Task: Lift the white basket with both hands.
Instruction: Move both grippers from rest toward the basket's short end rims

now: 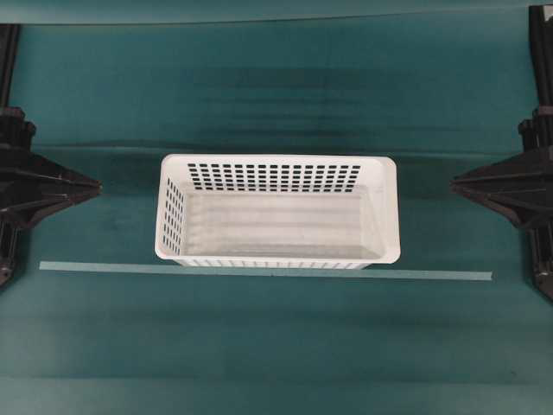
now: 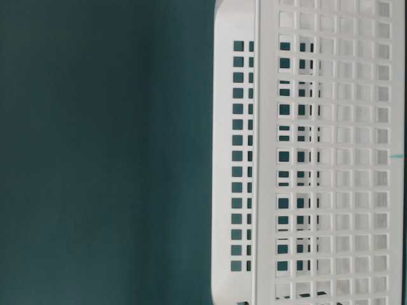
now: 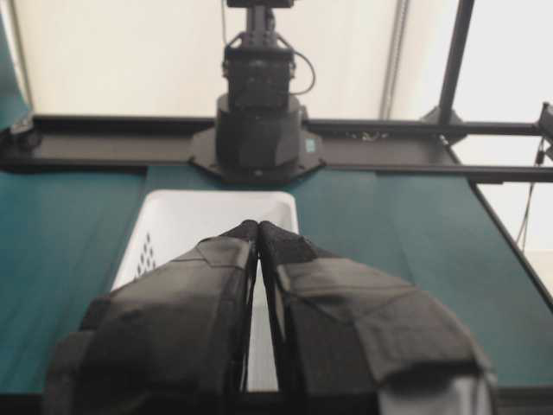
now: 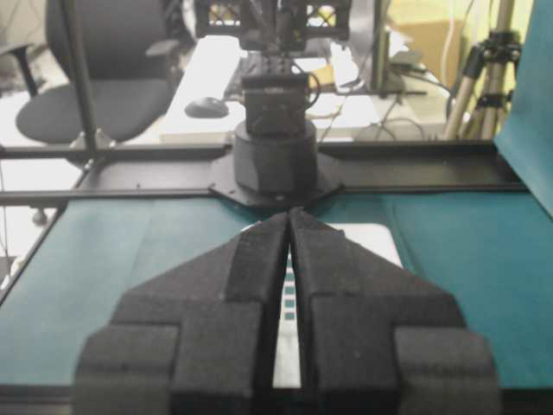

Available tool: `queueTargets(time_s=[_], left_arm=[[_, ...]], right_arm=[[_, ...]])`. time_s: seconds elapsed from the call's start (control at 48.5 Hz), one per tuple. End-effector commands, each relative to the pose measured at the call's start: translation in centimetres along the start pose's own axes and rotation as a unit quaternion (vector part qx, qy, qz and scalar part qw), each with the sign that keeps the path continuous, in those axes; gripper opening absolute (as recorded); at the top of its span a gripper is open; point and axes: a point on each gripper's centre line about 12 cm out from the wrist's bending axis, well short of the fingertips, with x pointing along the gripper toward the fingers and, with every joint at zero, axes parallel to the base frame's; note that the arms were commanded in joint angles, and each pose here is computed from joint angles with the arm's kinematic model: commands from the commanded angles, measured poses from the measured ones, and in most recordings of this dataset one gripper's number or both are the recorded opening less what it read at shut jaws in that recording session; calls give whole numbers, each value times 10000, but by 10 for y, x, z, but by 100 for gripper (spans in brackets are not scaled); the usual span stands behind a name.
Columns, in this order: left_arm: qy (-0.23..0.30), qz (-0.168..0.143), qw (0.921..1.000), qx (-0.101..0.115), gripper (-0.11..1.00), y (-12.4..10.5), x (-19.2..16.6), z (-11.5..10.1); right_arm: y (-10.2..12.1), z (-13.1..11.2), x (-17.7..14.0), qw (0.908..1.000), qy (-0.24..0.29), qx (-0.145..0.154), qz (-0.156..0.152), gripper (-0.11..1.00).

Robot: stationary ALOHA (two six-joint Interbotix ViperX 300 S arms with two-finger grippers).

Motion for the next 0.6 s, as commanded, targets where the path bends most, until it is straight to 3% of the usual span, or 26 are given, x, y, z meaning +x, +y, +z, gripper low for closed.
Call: queueTargets(time_s=[0.0, 0.041, 0.144, 0.247, 0.33, 0.412, 0.495, 0.577], left_arm=[[16, -17, 10000, -56, 14, 0, 6, 4], [46, -32, 9999, -112, 12, -1, 7, 4], [109, -54, 9996, -244, -3, -2, 7, 2], [150, -87, 9986, -493, -6, -4, 8, 4], [302, -102, 9954, -907, -6, -5, 11, 7], [512, -56, 9877, -1473, -6, -5, 14, 11], [778, 67, 9737, -2143, -6, -4, 18, 16], [958, 298, 9534, -2844, -6, 0, 23, 24]], right_arm=[[0, 0, 1, 10000, -8, 61, 3, 14], [-1, -2, 2, 9997, 69, 224, -45, 14], [-3, -5, 4, 9959, 248, 852, -163, 1], [-5, -2, 7, 9833, 423, 1748, -279, 0], [-4, 0, 12, 9626, 761, 2575, -370, 0], [-6, 4, 18, 9400, 1217, 3147, -507, 0], [-9, 10, 24, 9207, 1569, 3512, -666, 0], [-16, 12, 29, 8941, 1902, 3943, -942, 0]])
